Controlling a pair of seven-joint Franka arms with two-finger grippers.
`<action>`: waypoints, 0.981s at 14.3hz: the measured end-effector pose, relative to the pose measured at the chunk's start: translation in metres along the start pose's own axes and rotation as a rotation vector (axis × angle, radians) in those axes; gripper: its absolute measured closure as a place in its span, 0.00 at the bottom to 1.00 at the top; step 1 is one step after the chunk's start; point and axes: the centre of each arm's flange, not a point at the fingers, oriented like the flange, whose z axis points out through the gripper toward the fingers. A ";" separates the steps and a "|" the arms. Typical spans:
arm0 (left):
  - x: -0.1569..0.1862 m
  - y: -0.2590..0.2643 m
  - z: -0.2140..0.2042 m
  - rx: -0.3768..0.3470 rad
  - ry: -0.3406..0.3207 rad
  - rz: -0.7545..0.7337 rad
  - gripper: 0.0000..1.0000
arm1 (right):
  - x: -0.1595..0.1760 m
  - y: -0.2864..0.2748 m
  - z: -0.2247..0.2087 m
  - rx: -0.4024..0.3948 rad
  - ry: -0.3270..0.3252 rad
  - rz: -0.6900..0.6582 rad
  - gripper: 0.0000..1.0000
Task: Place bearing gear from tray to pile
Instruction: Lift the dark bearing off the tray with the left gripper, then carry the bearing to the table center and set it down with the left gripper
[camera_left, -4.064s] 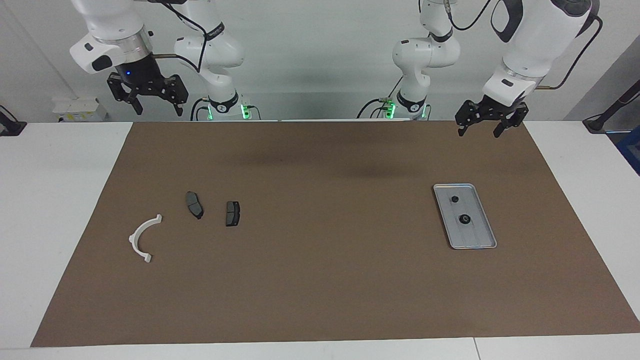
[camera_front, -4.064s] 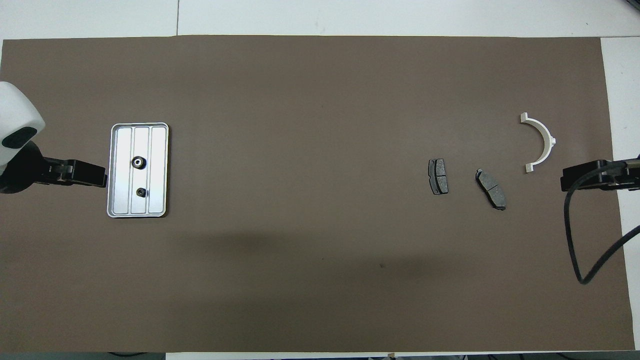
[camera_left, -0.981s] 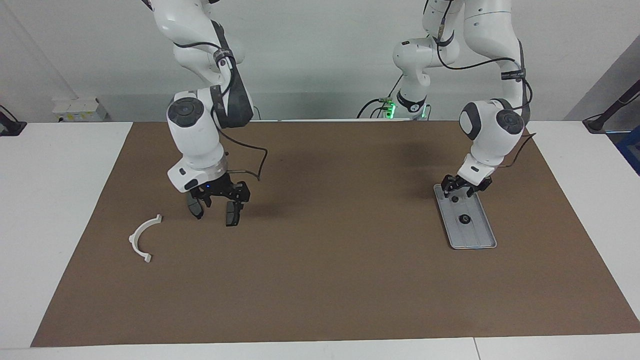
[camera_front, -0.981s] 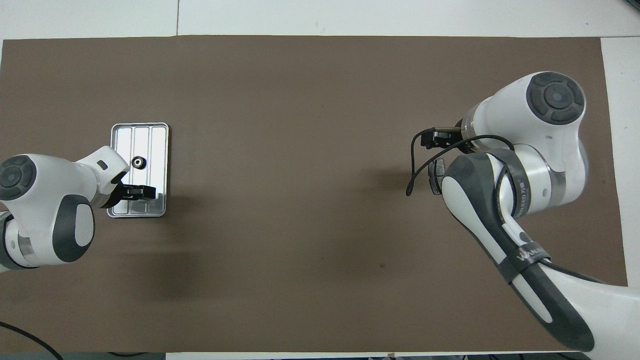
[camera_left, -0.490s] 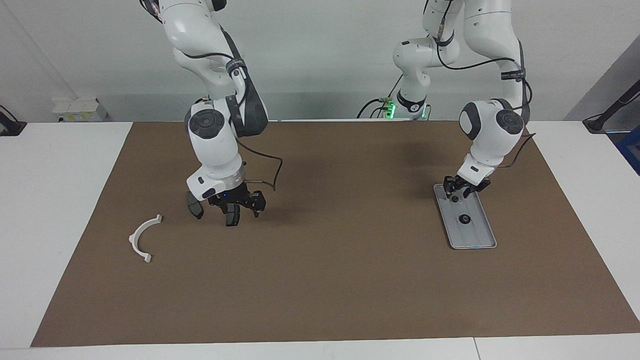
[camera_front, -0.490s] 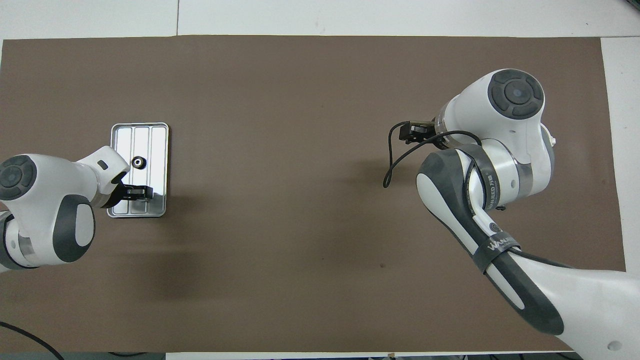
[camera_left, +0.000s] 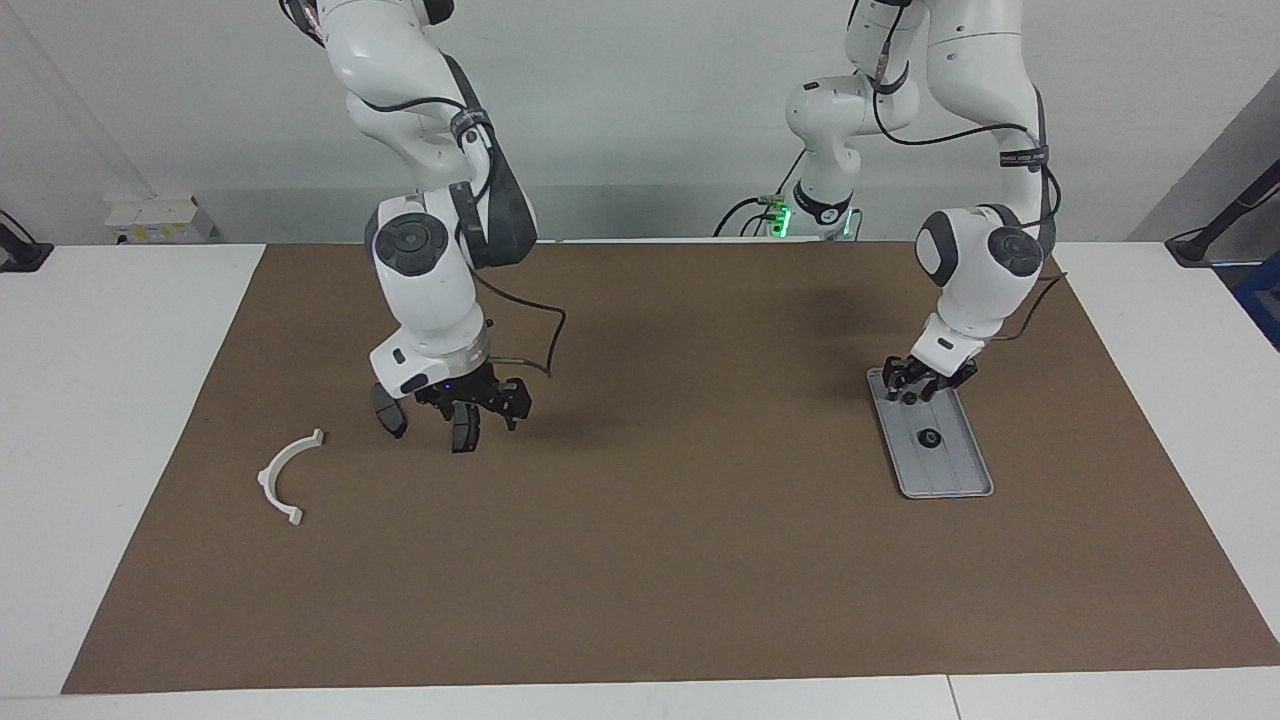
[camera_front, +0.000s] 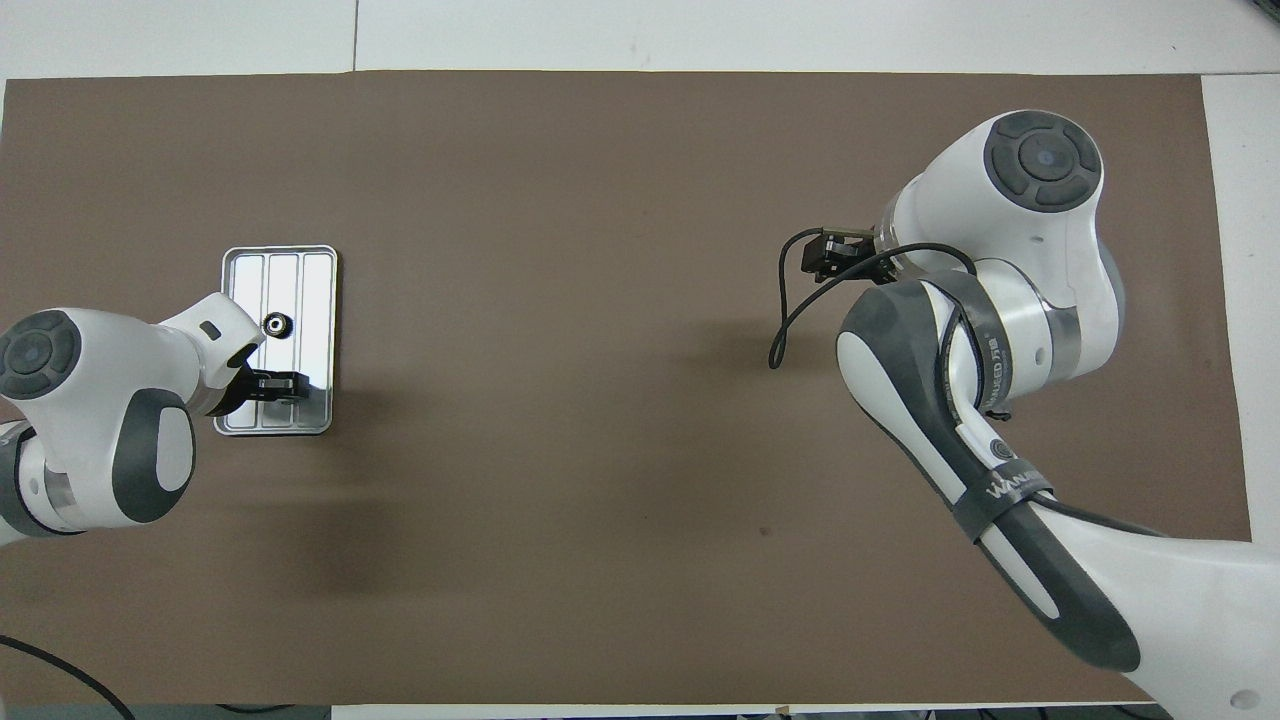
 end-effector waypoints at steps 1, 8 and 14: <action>0.001 -0.001 -0.002 0.001 0.004 0.000 0.48 | 0.000 0.000 0.000 0.000 0.000 0.000 0.00; 0.023 0.000 -0.031 -0.006 -0.058 0.005 0.76 | 0.001 0.000 -0.001 0.001 0.002 0.001 0.00; 0.076 0.084 -0.172 -0.008 -0.069 -0.068 0.76 | 0.003 0.004 -0.001 0.000 0.002 0.008 0.00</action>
